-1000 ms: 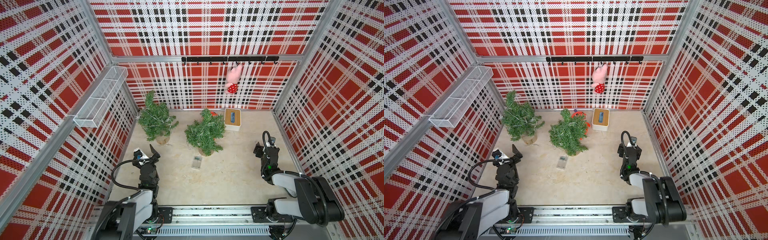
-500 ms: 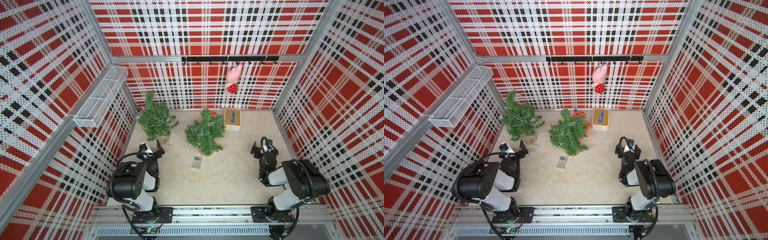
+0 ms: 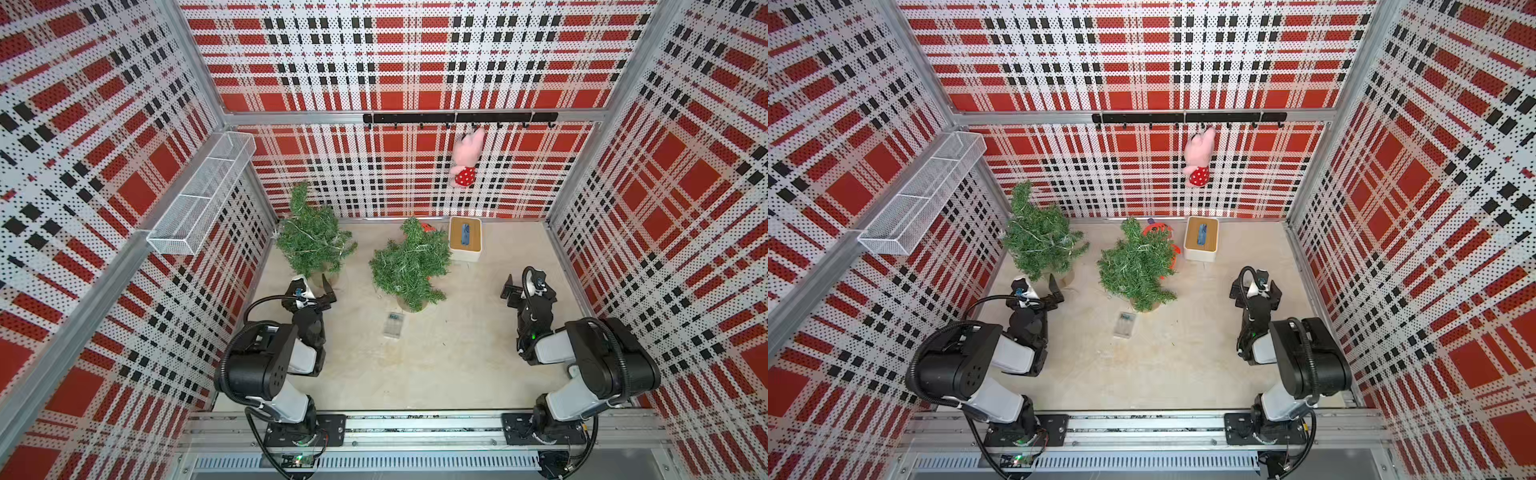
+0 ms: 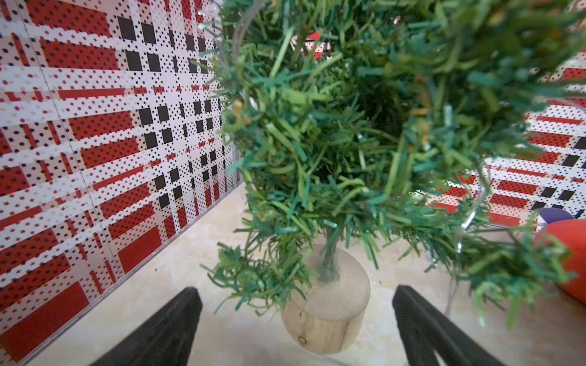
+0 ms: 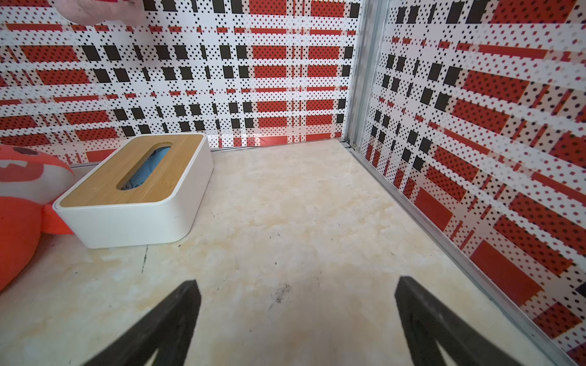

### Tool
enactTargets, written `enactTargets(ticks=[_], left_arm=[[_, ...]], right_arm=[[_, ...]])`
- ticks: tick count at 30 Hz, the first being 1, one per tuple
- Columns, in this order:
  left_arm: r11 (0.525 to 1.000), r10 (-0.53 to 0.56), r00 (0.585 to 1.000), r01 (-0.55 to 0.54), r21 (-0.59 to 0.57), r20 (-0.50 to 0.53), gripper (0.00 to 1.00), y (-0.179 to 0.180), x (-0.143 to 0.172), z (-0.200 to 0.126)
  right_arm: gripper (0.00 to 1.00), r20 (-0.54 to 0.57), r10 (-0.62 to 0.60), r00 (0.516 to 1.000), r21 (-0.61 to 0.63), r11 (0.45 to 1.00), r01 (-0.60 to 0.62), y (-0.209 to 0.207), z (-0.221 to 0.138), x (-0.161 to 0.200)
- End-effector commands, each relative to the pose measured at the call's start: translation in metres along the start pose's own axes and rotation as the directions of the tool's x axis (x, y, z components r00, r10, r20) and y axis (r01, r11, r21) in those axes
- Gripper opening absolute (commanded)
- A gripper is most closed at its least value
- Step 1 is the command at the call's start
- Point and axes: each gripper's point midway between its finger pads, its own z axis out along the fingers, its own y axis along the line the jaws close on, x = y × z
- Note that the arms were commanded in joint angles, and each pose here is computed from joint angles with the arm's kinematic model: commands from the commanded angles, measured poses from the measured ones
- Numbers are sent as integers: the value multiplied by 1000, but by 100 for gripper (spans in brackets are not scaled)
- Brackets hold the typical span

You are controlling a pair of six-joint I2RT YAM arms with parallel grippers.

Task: Wrap string light around the christmas tree
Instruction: Reset both arms

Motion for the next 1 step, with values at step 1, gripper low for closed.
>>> enactTargets(ticks=[1], left_arm=[[1000, 0, 1000, 0, 3, 7, 98, 2, -5, 5]], right_arm=[[100, 15, 0, 1000, 18, 1000, 0, -5, 0, -4]])
